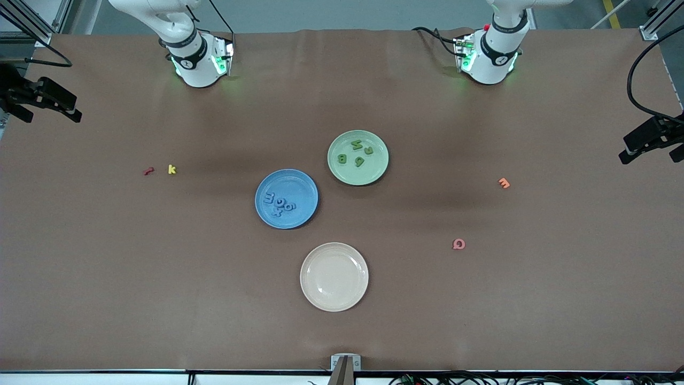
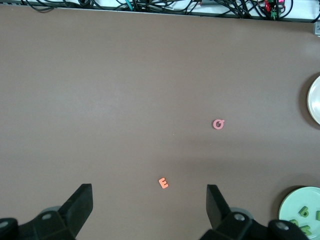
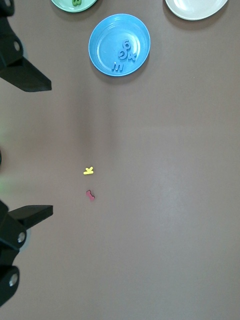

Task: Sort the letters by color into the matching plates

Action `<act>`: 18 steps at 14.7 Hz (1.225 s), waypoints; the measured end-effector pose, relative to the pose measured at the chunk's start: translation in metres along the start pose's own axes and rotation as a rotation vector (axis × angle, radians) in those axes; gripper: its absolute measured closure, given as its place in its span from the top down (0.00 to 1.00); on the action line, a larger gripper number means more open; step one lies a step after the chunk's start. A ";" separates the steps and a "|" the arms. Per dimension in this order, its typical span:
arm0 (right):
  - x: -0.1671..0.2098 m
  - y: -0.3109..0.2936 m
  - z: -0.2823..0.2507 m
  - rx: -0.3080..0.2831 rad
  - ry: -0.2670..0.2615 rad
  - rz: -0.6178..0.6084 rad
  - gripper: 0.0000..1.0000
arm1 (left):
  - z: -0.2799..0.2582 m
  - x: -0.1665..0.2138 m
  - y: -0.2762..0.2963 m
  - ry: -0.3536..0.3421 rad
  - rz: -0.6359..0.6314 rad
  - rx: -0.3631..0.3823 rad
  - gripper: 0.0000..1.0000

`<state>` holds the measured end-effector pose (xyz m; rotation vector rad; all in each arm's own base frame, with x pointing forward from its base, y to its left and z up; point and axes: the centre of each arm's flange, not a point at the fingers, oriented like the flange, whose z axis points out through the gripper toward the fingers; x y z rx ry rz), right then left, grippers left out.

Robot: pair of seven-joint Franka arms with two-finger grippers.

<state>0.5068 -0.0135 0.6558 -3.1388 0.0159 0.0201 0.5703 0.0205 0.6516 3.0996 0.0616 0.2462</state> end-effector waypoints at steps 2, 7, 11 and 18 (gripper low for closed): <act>0.000 0.000 0.000 -0.001 0.001 0.000 1.00 | -0.003 -0.001 0.000 0.004 0.001 0.000 1.00; 0.000 0.001 0.000 -0.006 0.000 0.002 1.00 | -0.003 -0.002 0.012 -0.001 0.022 -0.004 1.00; 0.000 0.002 0.000 -0.006 -0.002 0.002 1.00 | -0.002 -0.003 0.025 -0.002 0.047 0.002 1.00; 0.000 0.002 0.000 -0.006 -0.003 0.002 1.00 | -0.002 -0.002 0.022 -0.001 0.039 0.003 1.00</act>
